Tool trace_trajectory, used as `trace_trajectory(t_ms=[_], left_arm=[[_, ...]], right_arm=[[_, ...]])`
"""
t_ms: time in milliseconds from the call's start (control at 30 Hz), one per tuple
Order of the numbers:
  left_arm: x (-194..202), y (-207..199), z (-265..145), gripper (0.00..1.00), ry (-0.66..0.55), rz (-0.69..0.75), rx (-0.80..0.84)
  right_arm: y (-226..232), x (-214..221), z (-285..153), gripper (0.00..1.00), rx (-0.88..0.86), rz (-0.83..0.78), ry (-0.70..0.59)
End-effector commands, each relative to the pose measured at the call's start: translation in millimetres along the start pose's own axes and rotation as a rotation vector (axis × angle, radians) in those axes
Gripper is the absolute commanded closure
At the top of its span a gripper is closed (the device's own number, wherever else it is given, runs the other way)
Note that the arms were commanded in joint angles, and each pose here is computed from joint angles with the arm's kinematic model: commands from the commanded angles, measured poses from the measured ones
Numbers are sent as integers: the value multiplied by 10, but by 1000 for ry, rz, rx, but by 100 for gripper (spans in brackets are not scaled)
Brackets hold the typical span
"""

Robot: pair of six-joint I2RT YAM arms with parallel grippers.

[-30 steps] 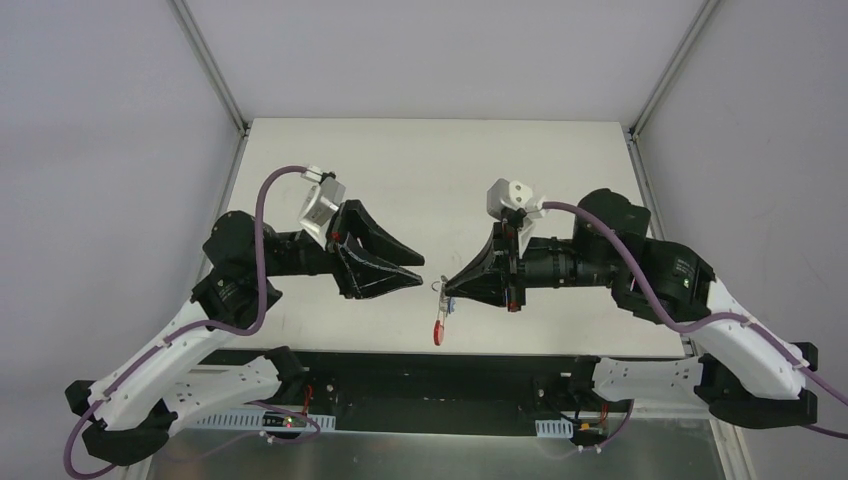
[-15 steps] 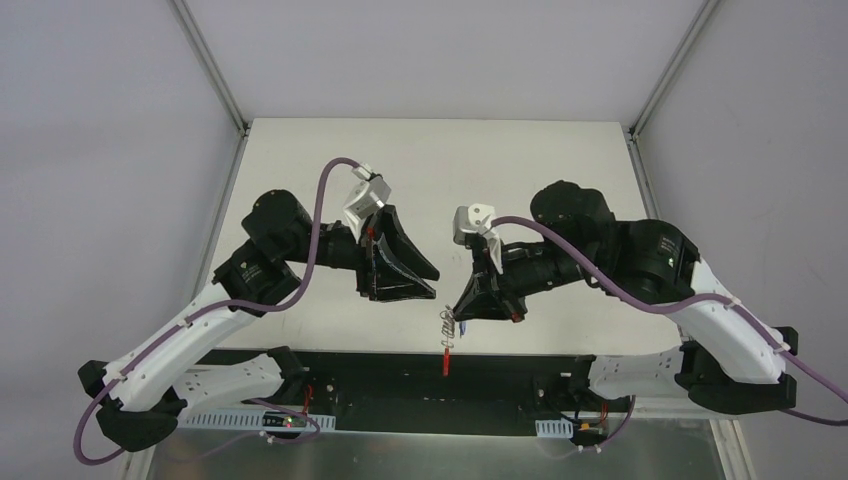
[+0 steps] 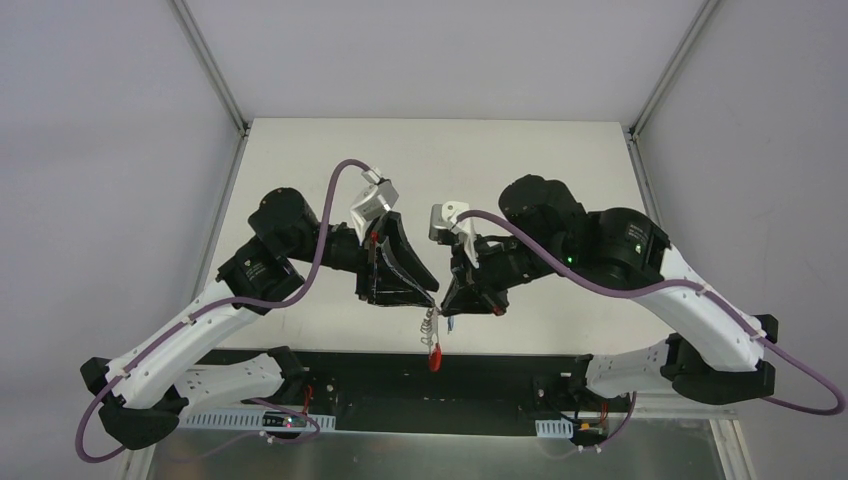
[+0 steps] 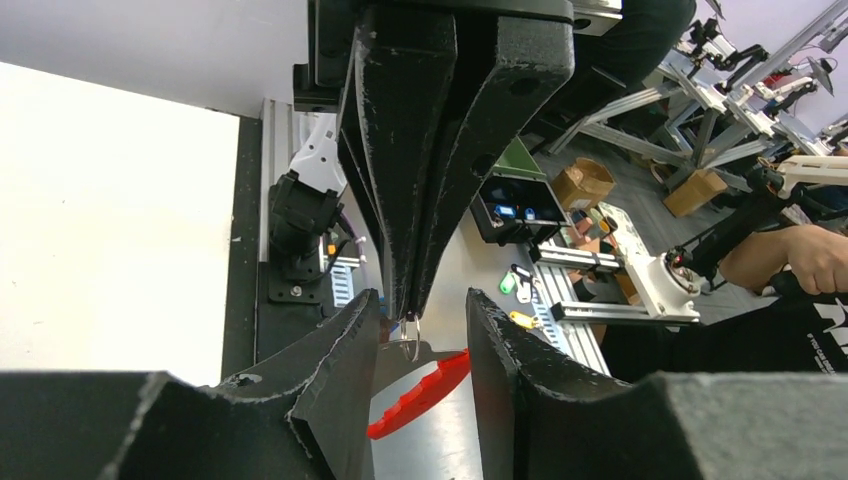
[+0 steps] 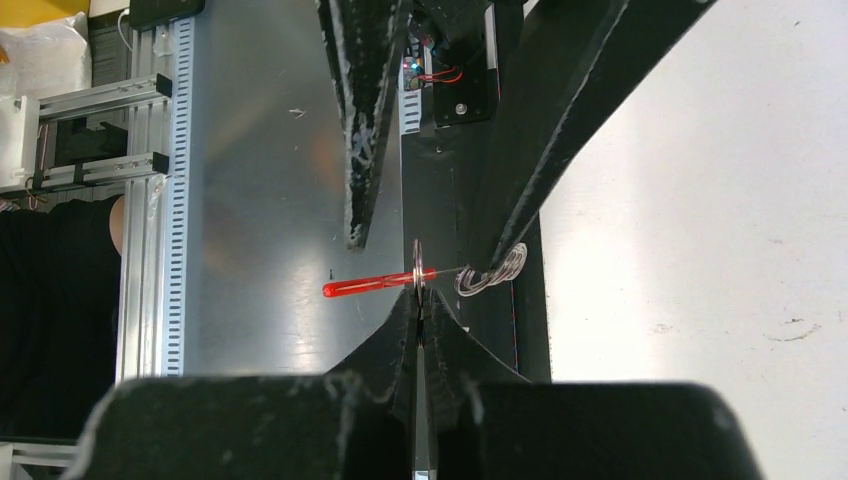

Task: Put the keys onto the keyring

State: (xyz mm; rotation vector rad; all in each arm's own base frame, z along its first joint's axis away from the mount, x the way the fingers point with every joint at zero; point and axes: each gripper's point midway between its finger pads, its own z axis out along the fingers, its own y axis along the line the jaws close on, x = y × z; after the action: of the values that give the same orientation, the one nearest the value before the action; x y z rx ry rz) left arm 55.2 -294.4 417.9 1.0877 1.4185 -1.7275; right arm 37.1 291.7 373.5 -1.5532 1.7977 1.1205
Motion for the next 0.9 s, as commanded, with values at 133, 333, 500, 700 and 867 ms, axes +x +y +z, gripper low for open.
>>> trace_trajectory(t_ms=[133,333,500,700,867], left_arm=[[74,-51,-39,64,29,23,14],[132,-17,-50,67,48,16,0],[138,-25,-58,68,50,25,2],[137,-19,-64,68,48,33,-4],[144,-2,-58,72,49,31,-8]], right_arm=[[-50,-232,-97,100,30,-7,-76],[-115,-294,-88,100,42,14,-91],[-138,-313,-72,100,43,25,-92],[-147,-304,-36,100,39,35,-83],[-139,-305,-45,100,38,36,-84]])
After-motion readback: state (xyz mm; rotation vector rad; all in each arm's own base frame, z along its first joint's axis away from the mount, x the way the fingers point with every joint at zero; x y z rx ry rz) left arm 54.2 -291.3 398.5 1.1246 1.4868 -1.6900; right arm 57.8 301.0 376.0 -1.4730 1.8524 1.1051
